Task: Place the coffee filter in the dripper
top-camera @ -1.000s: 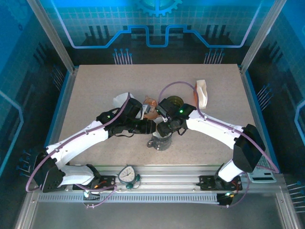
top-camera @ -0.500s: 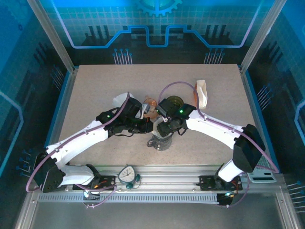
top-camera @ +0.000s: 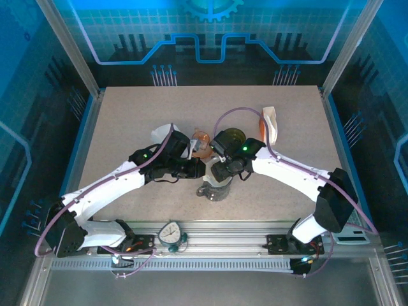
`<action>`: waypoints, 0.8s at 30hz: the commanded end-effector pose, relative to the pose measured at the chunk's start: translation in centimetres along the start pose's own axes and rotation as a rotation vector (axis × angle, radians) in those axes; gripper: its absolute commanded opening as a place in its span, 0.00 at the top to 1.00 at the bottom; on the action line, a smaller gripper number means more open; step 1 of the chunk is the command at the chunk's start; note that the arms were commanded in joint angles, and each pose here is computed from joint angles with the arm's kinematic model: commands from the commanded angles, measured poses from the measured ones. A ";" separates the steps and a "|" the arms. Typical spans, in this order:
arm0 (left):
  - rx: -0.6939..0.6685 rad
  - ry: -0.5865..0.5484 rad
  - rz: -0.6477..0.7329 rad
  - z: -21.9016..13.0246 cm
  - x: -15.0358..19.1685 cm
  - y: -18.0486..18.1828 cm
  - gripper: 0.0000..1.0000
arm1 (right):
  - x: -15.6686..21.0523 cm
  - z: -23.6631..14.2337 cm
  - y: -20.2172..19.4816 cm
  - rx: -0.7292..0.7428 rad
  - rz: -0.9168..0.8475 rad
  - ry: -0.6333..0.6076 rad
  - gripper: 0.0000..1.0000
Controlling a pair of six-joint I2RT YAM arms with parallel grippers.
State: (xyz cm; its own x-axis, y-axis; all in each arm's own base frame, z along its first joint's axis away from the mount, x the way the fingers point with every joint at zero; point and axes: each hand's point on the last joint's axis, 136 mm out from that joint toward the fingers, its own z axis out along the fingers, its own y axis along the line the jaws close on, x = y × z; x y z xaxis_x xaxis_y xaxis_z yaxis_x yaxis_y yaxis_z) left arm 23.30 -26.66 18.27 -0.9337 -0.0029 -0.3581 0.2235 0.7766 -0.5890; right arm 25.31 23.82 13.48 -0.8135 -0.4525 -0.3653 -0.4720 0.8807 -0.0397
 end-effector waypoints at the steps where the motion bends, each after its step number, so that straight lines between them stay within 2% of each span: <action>1: -0.009 0.032 -0.001 0.1 1.0 0.5 0.82 | -0.1 0.8 0.2 0.013 0.010 0.003 0.29; 5: -0.007 0.033 -0.003 0.2 1.0 0.4 0.78 | 0.4 1.7 0.1 0.019 0.013 0.027 0.29; 15: -0.017 0.036 -0.005 0.3 1.0 0.7 0.78 | 0.2 1.3 0.0 0.009 0.023 0.013 0.29; 24: -0.014 0.036 -0.006 0.2 1.0 0.6 0.78 | -2.4 -2.8 -0.1 -0.029 0.037 -0.119 0.27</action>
State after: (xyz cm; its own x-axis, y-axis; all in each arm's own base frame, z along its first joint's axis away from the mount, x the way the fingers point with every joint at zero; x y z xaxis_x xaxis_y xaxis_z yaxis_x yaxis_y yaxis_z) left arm 23.20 -26.57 18.00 -0.9358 -0.0012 -0.3526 0.2199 0.7799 -0.5861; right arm 25.61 24.08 13.75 -0.8098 -0.4394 -0.3889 -0.4671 0.8838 -0.0260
